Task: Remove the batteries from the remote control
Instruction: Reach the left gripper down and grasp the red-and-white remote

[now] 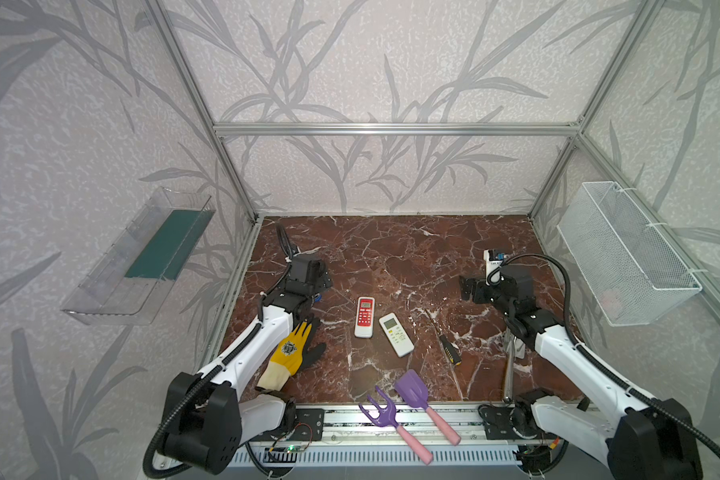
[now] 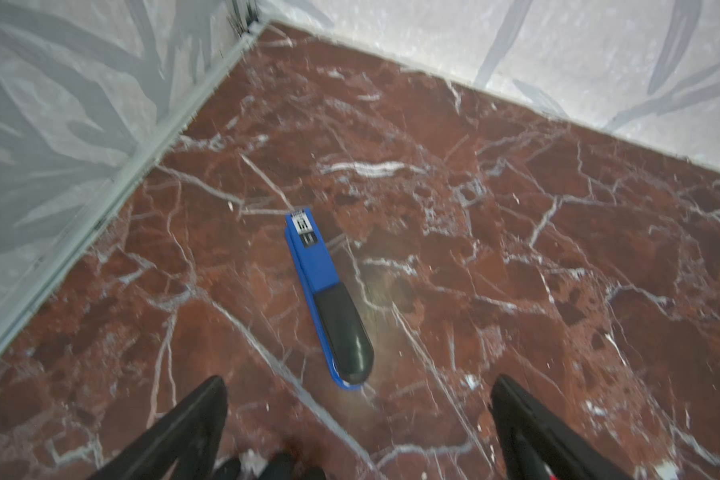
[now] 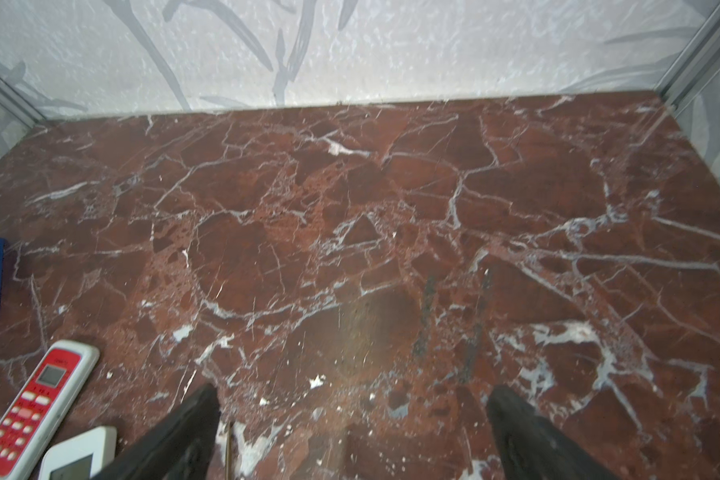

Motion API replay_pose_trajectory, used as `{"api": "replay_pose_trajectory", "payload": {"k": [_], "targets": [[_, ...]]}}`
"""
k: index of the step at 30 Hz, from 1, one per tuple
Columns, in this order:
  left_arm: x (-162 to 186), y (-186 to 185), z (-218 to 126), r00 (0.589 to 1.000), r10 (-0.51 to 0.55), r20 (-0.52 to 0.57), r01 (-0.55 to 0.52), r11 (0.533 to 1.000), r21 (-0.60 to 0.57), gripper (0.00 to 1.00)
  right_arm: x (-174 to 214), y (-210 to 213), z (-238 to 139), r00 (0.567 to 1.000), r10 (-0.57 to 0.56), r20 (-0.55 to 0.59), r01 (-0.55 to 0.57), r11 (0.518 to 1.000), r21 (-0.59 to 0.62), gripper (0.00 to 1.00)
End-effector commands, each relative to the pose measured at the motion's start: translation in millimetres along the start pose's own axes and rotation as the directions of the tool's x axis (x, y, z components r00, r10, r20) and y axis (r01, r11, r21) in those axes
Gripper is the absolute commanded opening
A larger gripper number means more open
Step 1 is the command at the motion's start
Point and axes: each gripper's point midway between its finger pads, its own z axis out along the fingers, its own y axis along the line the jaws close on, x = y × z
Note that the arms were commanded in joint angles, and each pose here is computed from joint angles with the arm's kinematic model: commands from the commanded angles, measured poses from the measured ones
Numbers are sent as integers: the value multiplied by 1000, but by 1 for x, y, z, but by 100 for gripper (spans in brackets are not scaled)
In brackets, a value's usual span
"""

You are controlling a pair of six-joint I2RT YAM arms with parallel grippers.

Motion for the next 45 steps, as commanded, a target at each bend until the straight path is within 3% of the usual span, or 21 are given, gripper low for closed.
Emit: {"api": "replay_pose_trajectory", "payload": {"k": [1,5,11,20,33,45], "targets": [[40,14,-19,982,-61,-178,45,994,-95,99,16,-2,-18,994,61,-90,-55,996,68,99],[67,4,-34,960,-16,-280,-8,996,-84,99,30,0,-27,979,130,-157,-118,990,81,99],[91,-23,-39,938,39,-344,-44,999,-6,99,51,13,-26,966,105,-234,-95,994,52,99],[112,-82,-22,889,214,-404,-182,976,115,96,64,36,-16,961,31,-273,-42,999,-32,99],[136,-133,13,825,293,-483,-227,955,191,90,72,53,-6,961,-16,-276,-12,995,-100,99],[158,-133,43,748,364,-555,-353,926,133,87,73,65,-1,955,-44,-293,1,989,-146,99]]}}
